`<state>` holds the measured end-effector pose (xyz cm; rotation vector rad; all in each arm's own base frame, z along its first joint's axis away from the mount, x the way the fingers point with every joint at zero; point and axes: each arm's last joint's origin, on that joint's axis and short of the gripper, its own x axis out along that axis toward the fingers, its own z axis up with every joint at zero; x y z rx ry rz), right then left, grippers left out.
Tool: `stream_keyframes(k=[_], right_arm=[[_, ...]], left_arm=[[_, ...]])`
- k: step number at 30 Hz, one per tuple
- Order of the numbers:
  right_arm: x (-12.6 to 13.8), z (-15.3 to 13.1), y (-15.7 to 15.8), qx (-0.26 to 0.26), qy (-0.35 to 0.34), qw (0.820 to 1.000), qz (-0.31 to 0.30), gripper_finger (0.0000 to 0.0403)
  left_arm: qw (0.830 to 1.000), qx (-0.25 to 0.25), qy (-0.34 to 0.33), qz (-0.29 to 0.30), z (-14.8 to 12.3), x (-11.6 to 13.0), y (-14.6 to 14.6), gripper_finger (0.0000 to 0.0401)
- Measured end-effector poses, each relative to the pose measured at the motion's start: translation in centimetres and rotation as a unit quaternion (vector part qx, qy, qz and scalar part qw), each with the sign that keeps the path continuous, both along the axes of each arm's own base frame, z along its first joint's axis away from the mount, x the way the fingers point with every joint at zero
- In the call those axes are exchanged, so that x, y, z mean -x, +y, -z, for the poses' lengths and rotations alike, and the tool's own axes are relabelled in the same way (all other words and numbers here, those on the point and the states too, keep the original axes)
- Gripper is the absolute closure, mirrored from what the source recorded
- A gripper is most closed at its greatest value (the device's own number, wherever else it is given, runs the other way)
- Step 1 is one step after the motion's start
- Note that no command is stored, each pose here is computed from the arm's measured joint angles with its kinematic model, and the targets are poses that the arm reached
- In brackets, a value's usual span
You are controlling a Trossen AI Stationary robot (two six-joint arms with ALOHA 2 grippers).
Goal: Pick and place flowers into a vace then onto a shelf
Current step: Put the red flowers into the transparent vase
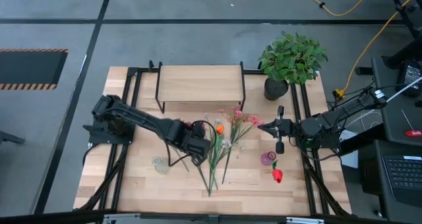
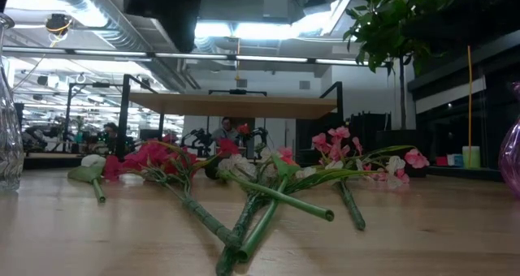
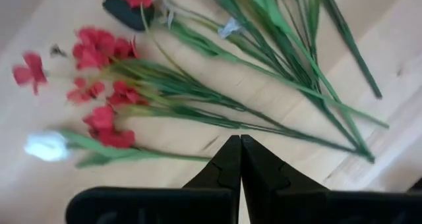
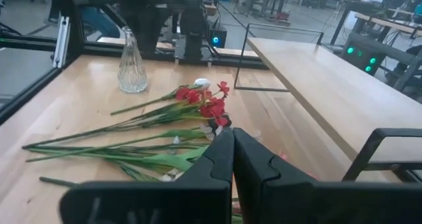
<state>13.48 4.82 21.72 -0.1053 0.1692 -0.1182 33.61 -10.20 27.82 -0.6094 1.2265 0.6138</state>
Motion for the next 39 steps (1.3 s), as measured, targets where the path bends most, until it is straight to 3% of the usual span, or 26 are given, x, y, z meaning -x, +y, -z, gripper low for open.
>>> stream_keyframes(k=[8, 16, 24, 32, 39], right_arm=[[0.1, 0.4, 0.0, 0.010, 0.021, 1.000, 0.000, 0.0395], [0.1, 0.6, -0.1, 0.027, 0.033, 0.999, -0.002, 0.0395], [0.1, 0.6, -0.1, 0.042, 0.035, 0.999, -0.005, 0.0395], [0.1, 0.7, -0.1, 0.056, 0.039, 0.998, -0.008, 0.0395], [0.2, 0.9, -0.1, 0.073, 0.050, 0.996, -0.011, 0.0395]], left_arm=[[0.990, -0.010, -0.004, -0.139, 1.7, -0.9, 0.0, 0.0382], [0.978, -0.019, -0.023, -0.208, 2.2, -1.1, -0.2, 0.0352], [0.969, -0.028, -0.046, -0.240, 2.4, -1.0, -0.7, 0.0292], [0.948, -0.017, -0.048, -0.314, 3.6, -0.1, -1.9, 0.0231], [0.931, -0.006, -0.087, -0.354, 4.2, -0.7, -2.7, 0.0205]])
